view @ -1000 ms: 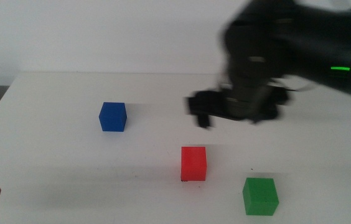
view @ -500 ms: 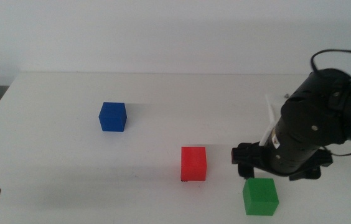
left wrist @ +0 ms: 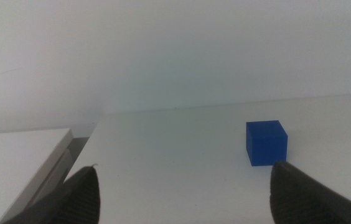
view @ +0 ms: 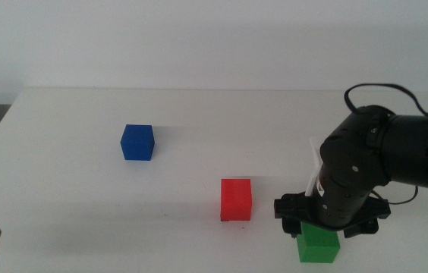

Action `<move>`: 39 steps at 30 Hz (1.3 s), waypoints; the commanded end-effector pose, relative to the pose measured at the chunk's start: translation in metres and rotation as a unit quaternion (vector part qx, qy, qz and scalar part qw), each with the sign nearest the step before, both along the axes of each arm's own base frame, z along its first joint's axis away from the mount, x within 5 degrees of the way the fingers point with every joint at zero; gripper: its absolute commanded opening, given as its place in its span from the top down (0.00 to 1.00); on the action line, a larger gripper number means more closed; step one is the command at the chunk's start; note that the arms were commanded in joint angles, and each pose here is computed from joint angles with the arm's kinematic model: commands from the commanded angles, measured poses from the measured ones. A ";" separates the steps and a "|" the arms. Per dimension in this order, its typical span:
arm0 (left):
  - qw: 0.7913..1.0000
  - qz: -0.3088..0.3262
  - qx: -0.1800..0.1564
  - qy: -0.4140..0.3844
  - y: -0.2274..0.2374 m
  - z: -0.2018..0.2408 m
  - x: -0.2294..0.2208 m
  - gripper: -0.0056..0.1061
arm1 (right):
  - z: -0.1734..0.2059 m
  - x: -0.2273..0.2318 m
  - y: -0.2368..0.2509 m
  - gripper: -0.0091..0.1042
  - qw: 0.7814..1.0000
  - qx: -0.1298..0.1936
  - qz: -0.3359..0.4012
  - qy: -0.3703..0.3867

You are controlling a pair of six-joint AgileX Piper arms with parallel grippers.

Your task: Stack red cubes first, then green, then blue cubes in a specific spot.

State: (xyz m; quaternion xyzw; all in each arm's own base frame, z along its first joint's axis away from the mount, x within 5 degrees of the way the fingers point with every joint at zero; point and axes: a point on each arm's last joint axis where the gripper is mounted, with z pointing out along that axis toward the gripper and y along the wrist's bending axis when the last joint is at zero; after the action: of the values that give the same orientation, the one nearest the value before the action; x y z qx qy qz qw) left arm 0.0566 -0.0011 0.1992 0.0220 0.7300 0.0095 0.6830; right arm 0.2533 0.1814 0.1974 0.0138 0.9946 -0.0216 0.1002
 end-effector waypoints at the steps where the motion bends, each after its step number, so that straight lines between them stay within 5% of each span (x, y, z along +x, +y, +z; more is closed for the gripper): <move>1: 1.000 0.001 -0.002 -0.008 0.000 0.001 0.000 0.11 | -0.006 0.000 0.000 0.31 1.000 0.001 0.002 -0.001; 10: 1.000 0.001 -0.002 -0.008 0.000 0.001 0.000 0.11 | -0.027 0.002 -0.001 0.37 1.000 -0.003 0.002 0.009; 20: 1.000 0.001 -0.002 -0.008 0.000 0.001 0.000 0.11 | -0.016 0.000 -0.003 0.90 1.000 -0.016 0.010 0.019; 29: 1.000 0.001 -0.002 -0.008 0.000 0.001 0.000 0.11 | 0.089 0.023 0.032 0.90 0.996 0.019 0.035 -0.079; 39: 1.000 0.001 -0.004 -0.008 0.000 0.001 0.000 0.11 | 0.072 0.051 0.105 0.90 0.998 0.021 0.036 -0.051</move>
State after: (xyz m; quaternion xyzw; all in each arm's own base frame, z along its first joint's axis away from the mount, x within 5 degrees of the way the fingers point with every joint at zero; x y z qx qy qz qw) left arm 0.0566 -0.0011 0.1992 0.0220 0.7300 0.0095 0.6830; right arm 0.3021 0.2795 0.2657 -0.0250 0.9889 0.0043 0.1463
